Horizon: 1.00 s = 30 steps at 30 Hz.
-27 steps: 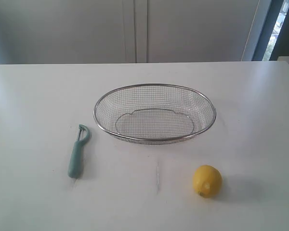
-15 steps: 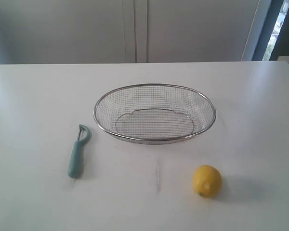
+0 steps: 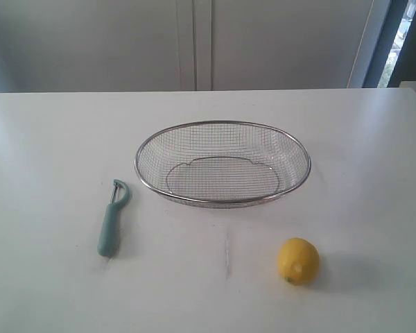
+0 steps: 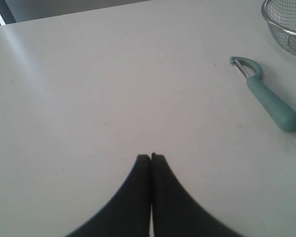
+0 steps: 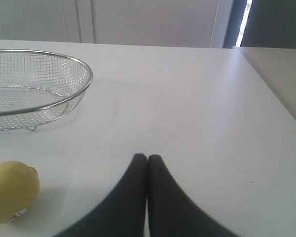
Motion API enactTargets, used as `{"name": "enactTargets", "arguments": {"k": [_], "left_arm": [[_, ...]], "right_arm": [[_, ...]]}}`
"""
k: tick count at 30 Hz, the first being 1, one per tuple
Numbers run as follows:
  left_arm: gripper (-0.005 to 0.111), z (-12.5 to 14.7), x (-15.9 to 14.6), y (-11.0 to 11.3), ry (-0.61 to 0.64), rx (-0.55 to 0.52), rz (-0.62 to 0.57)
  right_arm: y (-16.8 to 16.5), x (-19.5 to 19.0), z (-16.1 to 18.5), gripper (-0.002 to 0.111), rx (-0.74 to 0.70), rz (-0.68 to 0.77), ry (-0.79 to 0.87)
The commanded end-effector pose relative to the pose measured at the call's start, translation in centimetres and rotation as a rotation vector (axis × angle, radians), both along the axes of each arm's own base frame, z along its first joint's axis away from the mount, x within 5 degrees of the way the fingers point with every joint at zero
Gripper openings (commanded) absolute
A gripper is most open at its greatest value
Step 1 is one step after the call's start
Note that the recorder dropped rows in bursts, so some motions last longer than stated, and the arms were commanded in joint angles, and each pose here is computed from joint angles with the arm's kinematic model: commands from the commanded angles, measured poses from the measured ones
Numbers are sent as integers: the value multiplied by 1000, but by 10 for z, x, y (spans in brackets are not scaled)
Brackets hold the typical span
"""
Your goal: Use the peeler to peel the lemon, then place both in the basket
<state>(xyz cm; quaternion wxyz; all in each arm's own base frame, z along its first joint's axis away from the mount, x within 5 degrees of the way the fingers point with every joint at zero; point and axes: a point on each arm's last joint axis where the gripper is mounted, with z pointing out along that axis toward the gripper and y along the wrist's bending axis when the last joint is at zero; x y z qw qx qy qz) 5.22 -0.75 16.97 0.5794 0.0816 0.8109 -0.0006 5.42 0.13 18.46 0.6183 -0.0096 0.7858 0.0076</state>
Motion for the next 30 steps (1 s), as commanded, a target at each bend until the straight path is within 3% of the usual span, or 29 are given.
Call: {"name": "enactTargets", "arguments": {"k": [1,6,17,24,25,27,30], "left_arm": [[0,-1,0,0,0,-9,-5],[0,-1,0,0,0,-9,-5],[0,-1,0,0,0,-9,-5],[0,-1,0,0,0,-9,-5],[0,-1,0,0,0,-9,-5],[0,-1,0,0,0,-9,-5],[0,-1,0,0,0,-9,-5]], "right_arm": [[0,1,7,0,2,5,-84],[0,2,31,0,9,5,-350],[0,-1,43,0,21,5,-490],[-1,-8,63,0,106,5,-725],[-3,-10,67,0,146,-5,-767],[-19,-16,73,0,566,-104,-877],[-33,-16,65,0,997,-202,-869]]}}
